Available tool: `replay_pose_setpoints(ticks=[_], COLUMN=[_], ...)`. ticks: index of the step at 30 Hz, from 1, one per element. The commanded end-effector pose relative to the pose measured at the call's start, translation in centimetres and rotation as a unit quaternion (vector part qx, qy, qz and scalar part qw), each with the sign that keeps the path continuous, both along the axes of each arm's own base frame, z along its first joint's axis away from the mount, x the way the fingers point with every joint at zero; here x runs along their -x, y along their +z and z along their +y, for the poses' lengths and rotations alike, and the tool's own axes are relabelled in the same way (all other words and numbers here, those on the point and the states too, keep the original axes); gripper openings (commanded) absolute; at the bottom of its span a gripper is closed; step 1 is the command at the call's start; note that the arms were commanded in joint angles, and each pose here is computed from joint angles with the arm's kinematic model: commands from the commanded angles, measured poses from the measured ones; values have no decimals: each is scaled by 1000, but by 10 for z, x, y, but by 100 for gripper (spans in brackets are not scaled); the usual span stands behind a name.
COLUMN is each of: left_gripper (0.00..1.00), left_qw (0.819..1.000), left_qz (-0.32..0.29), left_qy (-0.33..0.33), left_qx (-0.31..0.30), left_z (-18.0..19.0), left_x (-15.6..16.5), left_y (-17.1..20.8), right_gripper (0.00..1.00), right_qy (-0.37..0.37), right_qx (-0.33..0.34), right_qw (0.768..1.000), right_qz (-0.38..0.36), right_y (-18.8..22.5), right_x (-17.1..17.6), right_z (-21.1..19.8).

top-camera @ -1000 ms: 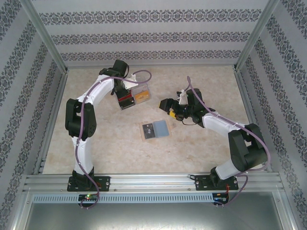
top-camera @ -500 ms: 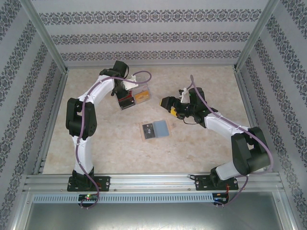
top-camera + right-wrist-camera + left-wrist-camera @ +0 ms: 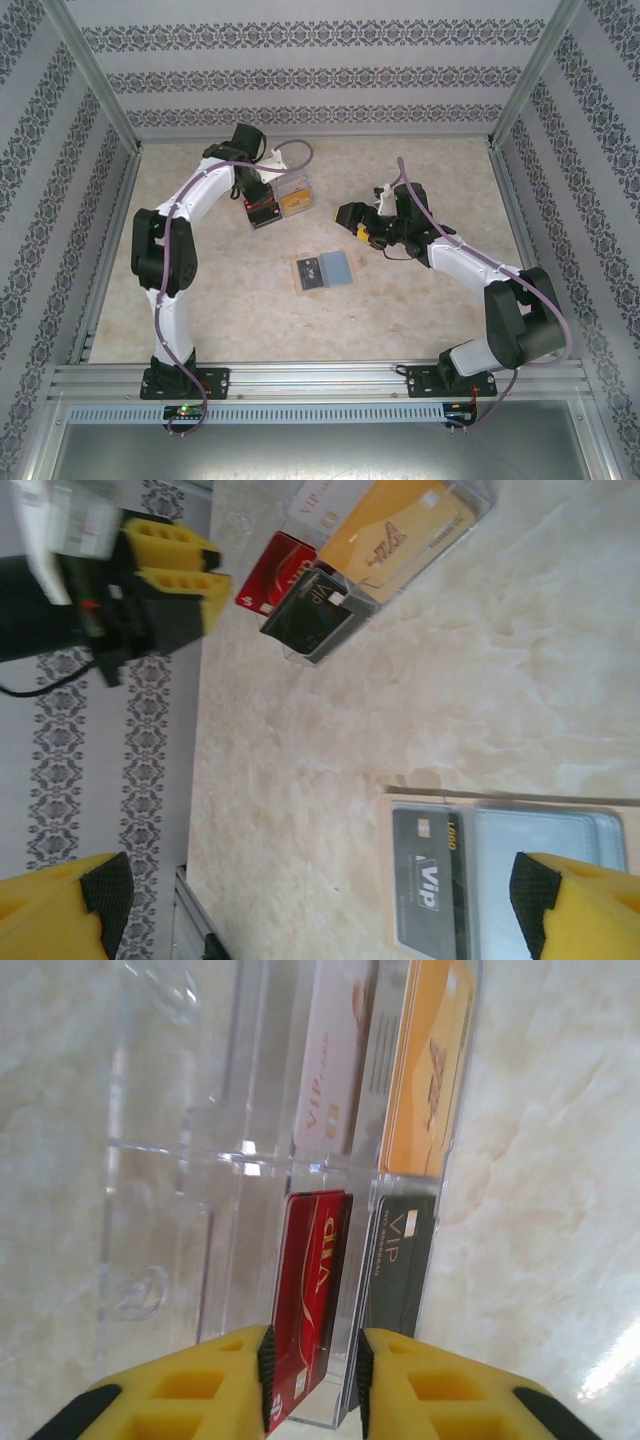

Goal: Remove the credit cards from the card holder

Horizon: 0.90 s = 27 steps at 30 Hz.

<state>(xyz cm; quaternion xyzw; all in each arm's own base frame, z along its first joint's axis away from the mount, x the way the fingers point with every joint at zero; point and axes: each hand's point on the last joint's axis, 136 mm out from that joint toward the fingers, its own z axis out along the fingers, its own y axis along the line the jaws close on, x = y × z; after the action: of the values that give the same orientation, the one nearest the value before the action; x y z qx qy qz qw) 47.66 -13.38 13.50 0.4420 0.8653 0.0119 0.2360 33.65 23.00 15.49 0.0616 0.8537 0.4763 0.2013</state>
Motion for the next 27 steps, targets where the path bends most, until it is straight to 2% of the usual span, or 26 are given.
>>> replay_pose_setpoints(ticks=[1, 4, 8, 12, 15, 18, 21, 27], left_gripper=[34, 38, 45, 49, 49, 50, 51, 54], left_qw=[992, 976, 933, 888, 858, 845, 843, 825], left_qz=[-64, -78, -68, -26, 4, 40, 69, 111], left_qy=[62, 128, 262, 353, 382, 389, 404, 441], left_qx=[92, 160, 235, 295, 342, 364, 349, 335], left_z=[-5, -7, 4, 8, 3, -4, -5, -15], left_x=[-7, -2, 9, 36, 59, 83, 104, 132], left_y=[56, 73, 76, 65, 57, 47, 34, 9], right_gripper=[96, 92, 83, 71, 58, 48, 39, 31], right_qy=[9, 25, 54, 80, 94, 101, 103, 105], right_qx=[59, 129, 186, 211, 207, 201, 197, 194], right_qw=[998, 991, 981, 974, 973, 973, 973, 972], right_qz=[-13, -13, -6, 10, 27, 48, 63, 80], right_y=[-8, -24, -44, -60, -70, -80, -89, -101], right_x=[9, 19, 31, 41, 43, 43, 40, 35], right_z=[-1, 5, 20, 37, 48, 57, 63, 70])
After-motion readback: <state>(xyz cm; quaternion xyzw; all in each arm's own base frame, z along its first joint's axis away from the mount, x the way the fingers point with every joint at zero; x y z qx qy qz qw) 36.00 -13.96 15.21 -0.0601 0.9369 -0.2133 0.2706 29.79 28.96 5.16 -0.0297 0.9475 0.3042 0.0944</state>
